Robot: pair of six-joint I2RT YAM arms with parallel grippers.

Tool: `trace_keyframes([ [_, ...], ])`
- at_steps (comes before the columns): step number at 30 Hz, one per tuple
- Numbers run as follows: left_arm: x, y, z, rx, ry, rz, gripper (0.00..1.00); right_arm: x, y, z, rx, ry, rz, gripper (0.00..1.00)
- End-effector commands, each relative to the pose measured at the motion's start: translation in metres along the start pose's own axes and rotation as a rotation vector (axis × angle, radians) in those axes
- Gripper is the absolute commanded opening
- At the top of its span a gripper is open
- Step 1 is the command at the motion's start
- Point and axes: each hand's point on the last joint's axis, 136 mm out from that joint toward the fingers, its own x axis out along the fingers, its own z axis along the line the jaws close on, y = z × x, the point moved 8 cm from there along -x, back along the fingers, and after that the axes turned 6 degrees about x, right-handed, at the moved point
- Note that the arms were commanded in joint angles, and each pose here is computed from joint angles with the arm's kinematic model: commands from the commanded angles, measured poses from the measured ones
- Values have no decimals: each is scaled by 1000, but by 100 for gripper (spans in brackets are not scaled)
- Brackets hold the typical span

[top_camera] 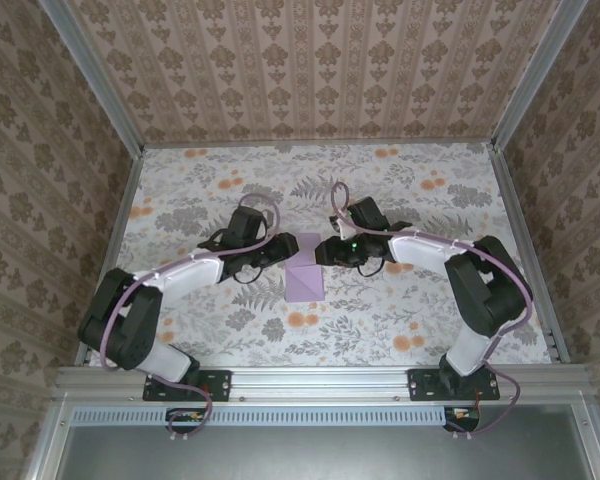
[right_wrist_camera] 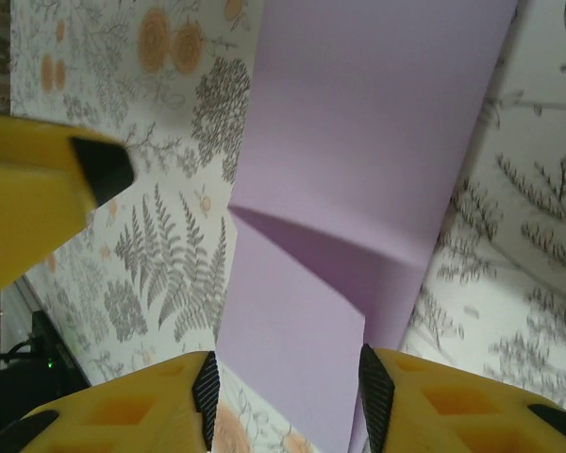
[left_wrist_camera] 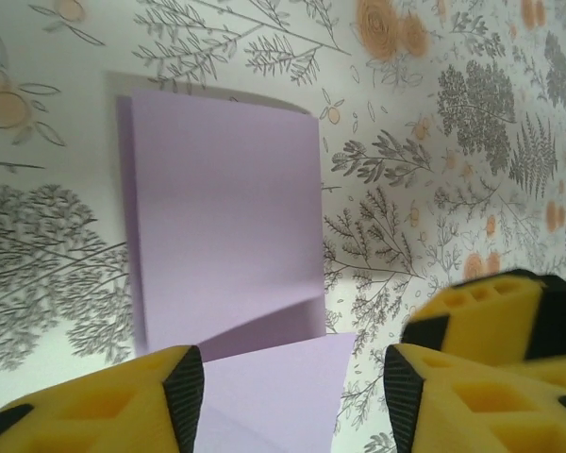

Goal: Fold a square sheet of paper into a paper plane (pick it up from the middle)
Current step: Turn over the paper at the center of the table.

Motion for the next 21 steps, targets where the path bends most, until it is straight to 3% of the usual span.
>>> trace_keyframes([
  [1,-9,14,21,-68,-89,2,67,13,-10,-7,21,-16,31,47],
  [8,-26,23,27,-42,-106,-58,100,31,-11,-9,20,-104,98,42],
  [13,-30,24,24,-26,-70,-54,100,37,-6,-15,42,-147,119,31],
  [17,-25,26,19,-27,2,-36,100,33,-7,-21,69,-187,96,14],
  [21,-17,28,14,-33,91,-20,100,27,-9,-26,82,-195,61,8],
])
